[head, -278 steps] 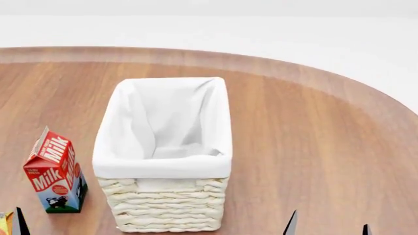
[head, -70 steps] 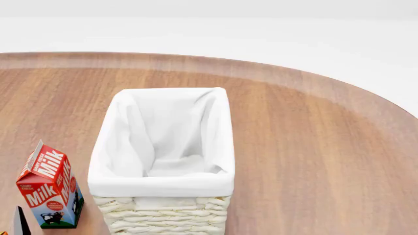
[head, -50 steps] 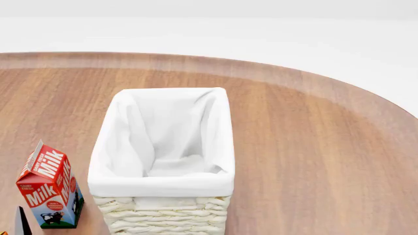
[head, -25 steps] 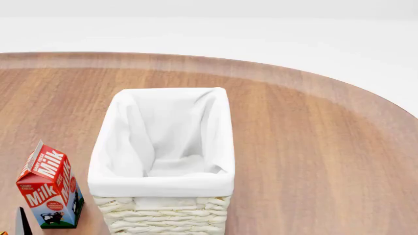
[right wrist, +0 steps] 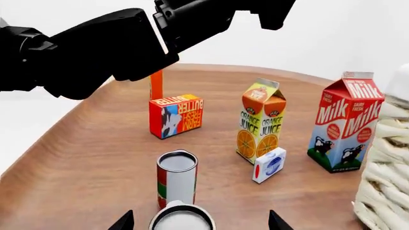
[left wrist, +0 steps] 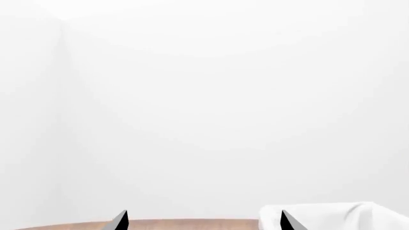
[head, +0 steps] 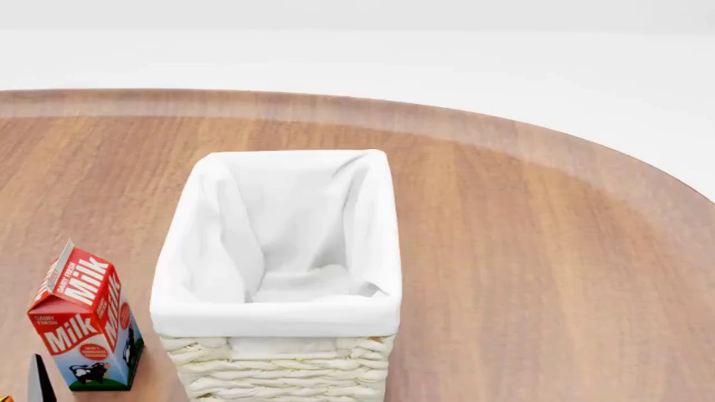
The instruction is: Pick up the alphabet soup, and put it in the basket.
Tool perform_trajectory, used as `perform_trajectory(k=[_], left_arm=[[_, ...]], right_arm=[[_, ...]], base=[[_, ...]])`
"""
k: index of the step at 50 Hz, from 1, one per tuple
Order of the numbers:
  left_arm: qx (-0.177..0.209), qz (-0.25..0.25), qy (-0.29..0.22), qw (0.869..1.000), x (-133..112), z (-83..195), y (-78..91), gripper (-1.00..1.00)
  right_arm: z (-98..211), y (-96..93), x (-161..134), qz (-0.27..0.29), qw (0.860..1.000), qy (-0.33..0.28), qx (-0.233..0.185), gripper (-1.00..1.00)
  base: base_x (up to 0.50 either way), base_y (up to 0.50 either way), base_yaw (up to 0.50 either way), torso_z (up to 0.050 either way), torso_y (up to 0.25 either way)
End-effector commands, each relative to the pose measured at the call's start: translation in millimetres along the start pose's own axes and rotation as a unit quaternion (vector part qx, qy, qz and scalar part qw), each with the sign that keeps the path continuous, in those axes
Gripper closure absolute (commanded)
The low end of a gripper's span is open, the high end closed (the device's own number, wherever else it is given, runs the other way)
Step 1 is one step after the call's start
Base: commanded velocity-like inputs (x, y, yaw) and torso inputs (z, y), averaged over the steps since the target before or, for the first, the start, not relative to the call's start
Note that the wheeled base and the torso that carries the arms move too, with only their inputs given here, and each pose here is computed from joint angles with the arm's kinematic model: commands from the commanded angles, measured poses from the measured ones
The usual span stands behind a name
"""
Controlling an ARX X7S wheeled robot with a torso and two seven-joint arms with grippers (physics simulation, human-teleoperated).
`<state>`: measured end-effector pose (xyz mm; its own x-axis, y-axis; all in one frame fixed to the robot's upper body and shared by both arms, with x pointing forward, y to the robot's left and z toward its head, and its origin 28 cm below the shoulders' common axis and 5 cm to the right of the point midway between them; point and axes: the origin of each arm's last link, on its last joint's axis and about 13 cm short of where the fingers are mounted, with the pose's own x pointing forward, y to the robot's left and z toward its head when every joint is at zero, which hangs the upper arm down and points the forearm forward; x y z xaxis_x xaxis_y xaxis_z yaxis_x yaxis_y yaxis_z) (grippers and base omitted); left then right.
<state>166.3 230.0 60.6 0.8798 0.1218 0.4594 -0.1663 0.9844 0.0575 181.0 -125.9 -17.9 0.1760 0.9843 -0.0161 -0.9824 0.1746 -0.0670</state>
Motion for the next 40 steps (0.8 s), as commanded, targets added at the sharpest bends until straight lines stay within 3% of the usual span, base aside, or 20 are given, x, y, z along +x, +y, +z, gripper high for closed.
perform_trajectory(k=[1, 40], left_arm=[[0.001, -0.001, 0.0, 1.0, -0.1, 0.1, -0.9, -1.0], [0.0, 0.001, -0.002, 1.0, -0.1, 0.3, 0.5, -1.0]], right_arm=[[-4.4, 1.1, 2.1, 0.005, 1.0, 0.01, -0.001, -1.0], [-16.8, 4.5, 14.4, 0.041, 0.999, 0.035, 0.001, -1.0]], base=[[0.0, 0.0, 0.0, 0.0, 0.0], [0.0, 0.0, 0.0, 0.0, 0.0]])
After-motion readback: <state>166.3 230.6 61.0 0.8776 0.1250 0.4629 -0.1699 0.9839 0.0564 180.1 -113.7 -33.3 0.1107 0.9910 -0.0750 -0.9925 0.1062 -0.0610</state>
